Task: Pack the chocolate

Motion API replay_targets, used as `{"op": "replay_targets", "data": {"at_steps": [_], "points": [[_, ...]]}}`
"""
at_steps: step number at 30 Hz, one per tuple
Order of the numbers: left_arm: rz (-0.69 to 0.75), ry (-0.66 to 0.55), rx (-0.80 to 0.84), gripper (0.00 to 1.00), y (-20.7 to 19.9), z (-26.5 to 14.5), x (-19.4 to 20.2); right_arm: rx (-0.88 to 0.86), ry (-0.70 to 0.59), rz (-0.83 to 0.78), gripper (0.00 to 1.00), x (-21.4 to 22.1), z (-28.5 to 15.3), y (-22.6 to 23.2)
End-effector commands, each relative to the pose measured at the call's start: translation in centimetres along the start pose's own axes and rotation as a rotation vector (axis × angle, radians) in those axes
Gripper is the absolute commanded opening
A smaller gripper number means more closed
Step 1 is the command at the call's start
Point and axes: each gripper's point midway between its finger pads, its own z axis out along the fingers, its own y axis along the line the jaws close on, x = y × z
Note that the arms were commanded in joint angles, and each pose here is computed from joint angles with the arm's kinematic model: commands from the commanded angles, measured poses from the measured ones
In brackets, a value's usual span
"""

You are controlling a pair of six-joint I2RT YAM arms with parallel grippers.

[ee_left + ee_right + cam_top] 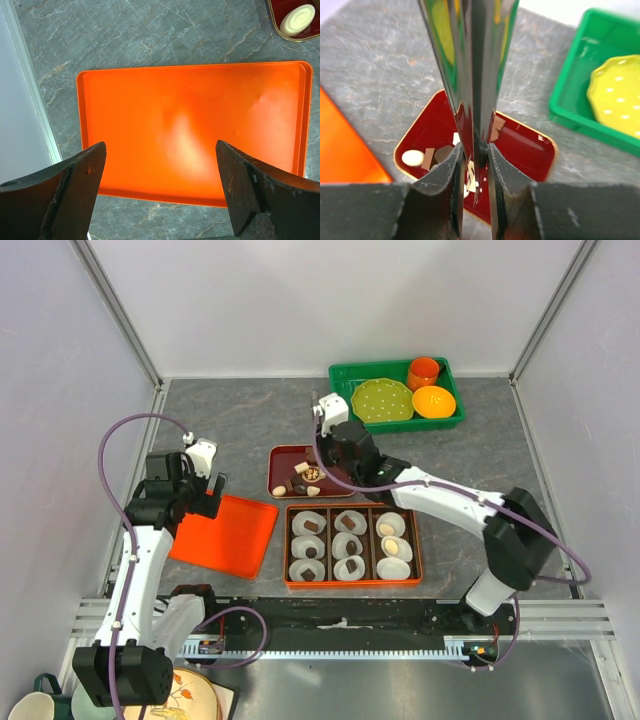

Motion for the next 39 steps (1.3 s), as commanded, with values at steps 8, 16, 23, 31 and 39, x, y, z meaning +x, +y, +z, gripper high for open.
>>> {"op": "replay_targets", "data": {"at_steps": [8, 16, 23, 31, 39], "points": [[0.028, -0.027, -0.002, 0.97, 0.3, -0.1, -0.5, 0.064, 0.134, 0.054, 0.22, 0.8, -13.8, -4.7], [0.026, -0.023, 0.003, 0.97, 0.2, 0.2, -0.6, 0.083, 0.281, 0.152, 0.22, 5.6, -21.7, -6.4], [0.019, -0.032, 0.003, 0.97, 0.4, 0.0, -1.2, 0.045, 0.331, 0.235, 0.22, 8.1, -24.3, -5.8], [0.019, -0.02, 0.003, 0.97, 0.4, 0.0, -0.9, -0.01, 0.318, 0.253, 0.23, 8.5, -23.8, -4.1], [0.022, -0.024, -0.009, 0.97, 0.6, -0.1, -1.1, 0.015, 0.296, 0.262, 0.31, 9.0, -22.8, -3.4]]}}
